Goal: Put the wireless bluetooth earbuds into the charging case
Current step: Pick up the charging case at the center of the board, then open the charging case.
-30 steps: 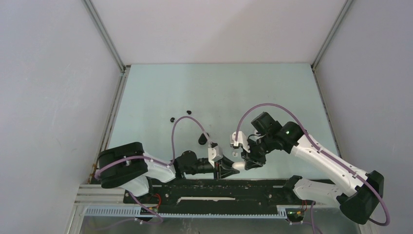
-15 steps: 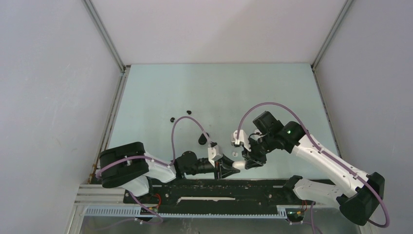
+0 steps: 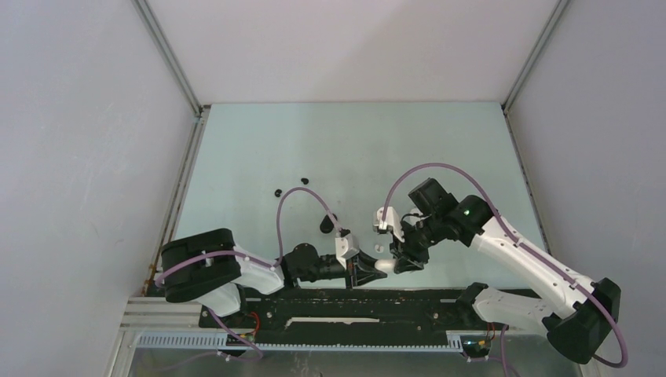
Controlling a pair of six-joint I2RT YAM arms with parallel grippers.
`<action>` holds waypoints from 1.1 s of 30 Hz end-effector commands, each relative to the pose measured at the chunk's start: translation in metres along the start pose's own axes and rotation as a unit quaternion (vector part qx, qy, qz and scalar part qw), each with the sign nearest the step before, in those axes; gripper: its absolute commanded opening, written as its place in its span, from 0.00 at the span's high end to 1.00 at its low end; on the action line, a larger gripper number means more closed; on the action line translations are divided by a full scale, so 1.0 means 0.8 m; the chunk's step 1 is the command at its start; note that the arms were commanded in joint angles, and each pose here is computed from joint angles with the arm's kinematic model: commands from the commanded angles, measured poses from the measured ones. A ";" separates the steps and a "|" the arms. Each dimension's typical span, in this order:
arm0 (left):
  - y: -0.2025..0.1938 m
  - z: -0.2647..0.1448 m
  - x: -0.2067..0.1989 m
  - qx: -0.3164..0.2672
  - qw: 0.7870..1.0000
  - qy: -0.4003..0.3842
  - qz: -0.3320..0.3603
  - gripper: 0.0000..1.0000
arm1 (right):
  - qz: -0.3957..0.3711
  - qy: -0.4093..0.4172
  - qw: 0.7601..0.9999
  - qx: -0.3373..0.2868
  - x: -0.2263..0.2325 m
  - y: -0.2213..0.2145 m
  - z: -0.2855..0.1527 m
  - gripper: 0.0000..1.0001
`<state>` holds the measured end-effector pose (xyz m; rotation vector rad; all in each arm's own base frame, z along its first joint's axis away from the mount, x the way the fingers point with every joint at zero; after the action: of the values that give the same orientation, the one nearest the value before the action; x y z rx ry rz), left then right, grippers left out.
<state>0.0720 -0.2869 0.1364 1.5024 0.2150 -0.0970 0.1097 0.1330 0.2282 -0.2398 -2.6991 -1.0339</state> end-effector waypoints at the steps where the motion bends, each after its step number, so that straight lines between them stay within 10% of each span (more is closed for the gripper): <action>1: 0.013 0.014 -0.003 -0.023 0.999 -0.023 0.028 1.00 | 0.029 0.030 0.998 -0.046 -0.002 0.019 0.002 0.55; 19: 0.009 0.008 -0.003 -0.021 0.999 -0.003 0.027 1.00 | 0.130 0.041 0.981 -0.136 -0.045 0.031 -0.032 0.49; 33: 0.040 -0.038 0.010 -0.028 0.996 0.084 -0.008 1.00 | 0.024 -0.050 0.982 -0.182 -0.040 0.017 -0.072 0.51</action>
<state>0.0757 -0.2675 0.1379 1.5165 0.3040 -0.0242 0.1535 0.1064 0.2603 -0.5738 -2.4151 -1.4417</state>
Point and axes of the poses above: each gripper's point midway between its finger pads, its own z axis out along the fingers, its own x axis along the line the jaws close on, y = z × x, the point moved 10 cm from there along -z, back along the fingers, and after that the axes turned 3 degrees about z, right-handed, at the moved point
